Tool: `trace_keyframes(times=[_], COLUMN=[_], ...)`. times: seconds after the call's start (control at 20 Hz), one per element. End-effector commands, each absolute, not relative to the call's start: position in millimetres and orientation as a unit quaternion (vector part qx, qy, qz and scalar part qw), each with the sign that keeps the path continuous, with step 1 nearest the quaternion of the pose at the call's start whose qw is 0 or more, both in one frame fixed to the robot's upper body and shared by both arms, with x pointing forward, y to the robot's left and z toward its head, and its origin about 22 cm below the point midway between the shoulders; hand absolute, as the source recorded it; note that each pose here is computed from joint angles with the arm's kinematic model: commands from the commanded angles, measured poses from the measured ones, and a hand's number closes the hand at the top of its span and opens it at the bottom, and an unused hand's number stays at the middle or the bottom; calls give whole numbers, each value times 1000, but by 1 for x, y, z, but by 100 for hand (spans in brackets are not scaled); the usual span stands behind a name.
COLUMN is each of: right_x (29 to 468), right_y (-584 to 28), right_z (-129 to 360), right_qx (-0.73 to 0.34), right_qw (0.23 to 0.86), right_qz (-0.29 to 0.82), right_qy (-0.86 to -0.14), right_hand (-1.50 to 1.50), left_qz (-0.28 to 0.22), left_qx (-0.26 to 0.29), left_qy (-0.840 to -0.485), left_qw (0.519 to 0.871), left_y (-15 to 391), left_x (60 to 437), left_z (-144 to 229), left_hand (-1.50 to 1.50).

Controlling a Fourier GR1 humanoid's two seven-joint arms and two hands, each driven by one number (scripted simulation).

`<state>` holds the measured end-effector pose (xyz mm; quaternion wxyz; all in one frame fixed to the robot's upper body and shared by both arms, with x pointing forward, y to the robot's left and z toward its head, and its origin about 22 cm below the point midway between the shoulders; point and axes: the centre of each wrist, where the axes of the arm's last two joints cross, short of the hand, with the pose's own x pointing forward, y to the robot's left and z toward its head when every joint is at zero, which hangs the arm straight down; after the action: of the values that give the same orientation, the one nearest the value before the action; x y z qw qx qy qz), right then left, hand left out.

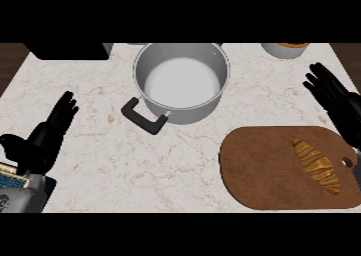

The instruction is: Pick the croissant from the cutting board and place it in the pot

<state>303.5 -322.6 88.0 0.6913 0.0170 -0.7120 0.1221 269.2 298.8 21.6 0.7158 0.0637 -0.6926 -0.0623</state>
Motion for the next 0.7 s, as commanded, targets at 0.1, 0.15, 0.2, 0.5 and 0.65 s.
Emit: trace_keyframes(times=[0.1, 0.15, 0.2, 0.5, 0.65], right_x=[293, 289, 275, 259, 220], right_y=[-318, -318, -331, -353, -325], right_z=[89, 79, 74, 67, 40], right_qx=[7, 3, 17, -293, -290], right_qw=[674, 666, 663, 531, 507], right_qz=[154, 174, 185, 106, 143], right_qy=[-723, -726, -726, -788, -799], right_hand=[150, 150, 150, -150, -150], left_qz=[-73, -67, -72, -37, -32], left_qx=[166, 202, 242, 247, 250], left_qy=[-659, -638, -619, -551, -539], left_qw=[730, 740, 743, 796, 804], left_y=[328, 345, 350, 351, 344], left_x=[261, 265, 258, 250, 258], left_z=[22, 21, 19, 9, 20], left_hand=[0, 0, 0, 0, 0])
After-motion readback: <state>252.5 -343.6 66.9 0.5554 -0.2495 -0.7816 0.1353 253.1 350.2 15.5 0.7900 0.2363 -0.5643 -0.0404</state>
